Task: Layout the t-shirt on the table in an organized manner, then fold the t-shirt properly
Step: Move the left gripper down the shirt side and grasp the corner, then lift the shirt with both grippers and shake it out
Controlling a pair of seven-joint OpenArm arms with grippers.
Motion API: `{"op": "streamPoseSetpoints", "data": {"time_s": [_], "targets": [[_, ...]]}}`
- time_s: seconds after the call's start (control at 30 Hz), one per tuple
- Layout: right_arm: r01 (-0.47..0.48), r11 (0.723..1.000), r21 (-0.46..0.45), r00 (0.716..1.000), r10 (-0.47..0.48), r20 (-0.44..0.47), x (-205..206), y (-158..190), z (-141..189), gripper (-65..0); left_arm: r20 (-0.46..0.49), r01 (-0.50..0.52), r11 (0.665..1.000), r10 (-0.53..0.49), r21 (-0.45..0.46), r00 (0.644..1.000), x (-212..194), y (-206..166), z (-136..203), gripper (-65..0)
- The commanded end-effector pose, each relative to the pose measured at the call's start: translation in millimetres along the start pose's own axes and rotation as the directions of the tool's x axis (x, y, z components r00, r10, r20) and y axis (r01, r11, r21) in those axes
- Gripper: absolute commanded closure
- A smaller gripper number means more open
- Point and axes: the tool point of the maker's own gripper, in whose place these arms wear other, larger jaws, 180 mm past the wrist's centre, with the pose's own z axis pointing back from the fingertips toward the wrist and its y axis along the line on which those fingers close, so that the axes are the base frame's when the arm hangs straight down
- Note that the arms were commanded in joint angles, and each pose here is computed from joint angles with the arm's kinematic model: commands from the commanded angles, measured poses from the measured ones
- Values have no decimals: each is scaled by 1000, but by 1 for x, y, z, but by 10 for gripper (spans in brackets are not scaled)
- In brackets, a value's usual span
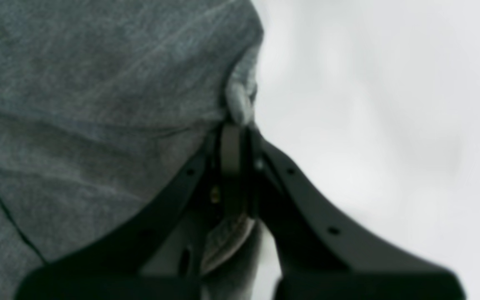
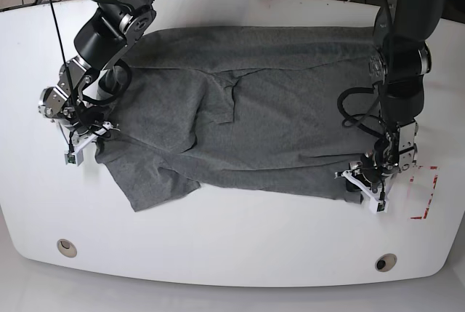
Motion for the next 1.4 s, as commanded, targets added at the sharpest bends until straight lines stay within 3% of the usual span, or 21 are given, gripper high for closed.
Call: {"op": "streamPoseSetpoints", "data": {"time_s": [0.0,0.27,0.4,0.53,0.63,0.8,0.97,1.23,1.37], "targets": [[-9,1000,-12,998,9,56,22,-6,6,0,31,21,999,-22,39,999,16,6,1,0],[-14,1000,-17,998,15,60,24,-6,7,0,65,25,999,-28,41,997,29,5,4,0],[-33,998,-60,994,39,107,42,-15,20,0,107,36,998,-42,53,993,41,9,12,0],[-57,993,-106,989,71,132,55,-22,35,0,130,40,996,-50,74,990,53,16,25,0],[-115,984,-133,985,131,113,60,-21,44,0,138,95,990,-109,105,984,63,32,47,0],[-201,962,-184,964,228,140,77,-14,63,0,148,198,975,-211,98,966,73,26,70,0],[-287,936,-202,935,319,153,86,1,72,0,168,226,964,-249,144,954,85,31,96,0],[-318,919,-233,918,360,169,100,6,85,0,216,300,935,-338,189,916,117,21,131,0],[-327,910,-257,900,382,208,126,11,96,0,258,308,922,-364,235,895,138,21,155,0]]}}
